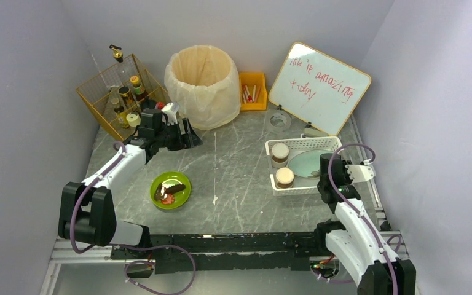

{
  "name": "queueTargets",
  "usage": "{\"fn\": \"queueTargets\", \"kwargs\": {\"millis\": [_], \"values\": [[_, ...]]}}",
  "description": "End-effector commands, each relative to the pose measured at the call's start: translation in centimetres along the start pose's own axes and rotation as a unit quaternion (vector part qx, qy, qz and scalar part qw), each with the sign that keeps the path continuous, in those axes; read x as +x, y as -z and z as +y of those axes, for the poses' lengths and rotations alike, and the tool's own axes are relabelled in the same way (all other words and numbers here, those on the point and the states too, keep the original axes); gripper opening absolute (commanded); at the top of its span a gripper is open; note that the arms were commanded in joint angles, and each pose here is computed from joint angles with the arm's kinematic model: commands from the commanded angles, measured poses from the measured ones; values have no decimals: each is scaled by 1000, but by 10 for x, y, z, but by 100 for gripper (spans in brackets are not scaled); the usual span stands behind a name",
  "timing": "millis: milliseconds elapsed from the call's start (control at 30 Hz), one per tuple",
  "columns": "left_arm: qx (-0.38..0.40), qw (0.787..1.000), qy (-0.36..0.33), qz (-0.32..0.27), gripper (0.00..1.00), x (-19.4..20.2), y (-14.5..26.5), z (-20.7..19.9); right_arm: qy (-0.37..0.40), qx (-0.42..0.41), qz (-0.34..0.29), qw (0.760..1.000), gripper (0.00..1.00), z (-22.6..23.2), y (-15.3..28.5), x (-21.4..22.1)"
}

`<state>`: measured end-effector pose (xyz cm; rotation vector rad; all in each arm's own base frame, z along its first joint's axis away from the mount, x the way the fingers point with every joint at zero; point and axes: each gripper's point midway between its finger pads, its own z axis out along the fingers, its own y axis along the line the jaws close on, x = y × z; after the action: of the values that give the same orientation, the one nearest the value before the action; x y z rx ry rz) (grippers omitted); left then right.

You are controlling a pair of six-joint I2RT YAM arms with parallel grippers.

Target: Clear the kitchen counter

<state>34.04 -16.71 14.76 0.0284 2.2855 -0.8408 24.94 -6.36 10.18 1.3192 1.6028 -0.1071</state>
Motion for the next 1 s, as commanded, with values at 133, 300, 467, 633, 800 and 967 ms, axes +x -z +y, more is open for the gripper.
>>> {"fn": "queueTargets", "kwargs": {"millis": [133,300,467,633,800,967], "values": [[6,1000,0,-15,81,-11,-1,-6,-38,-14,-27,999,46,15,-5,-14],[4,1000,-3,-16,81,-12,-1,-5,-31,-3,-25,999,59,10,-7,-13],[8,1000,0,-16,81,-14,-2,-7,-14,16,-31,999,72,4,-6,-17],[8,1000,-3,-18,81,-16,-2,-8,8,45,-47,998,85,1,-4,-30],[-15,1000,-12,-23,83,-23,0,-3,26,75,-60,995,96,-2,0,-42],[-67,997,-18,-31,86,-31,8,10,30,58,-60,996,98,12,11,-58]]}}
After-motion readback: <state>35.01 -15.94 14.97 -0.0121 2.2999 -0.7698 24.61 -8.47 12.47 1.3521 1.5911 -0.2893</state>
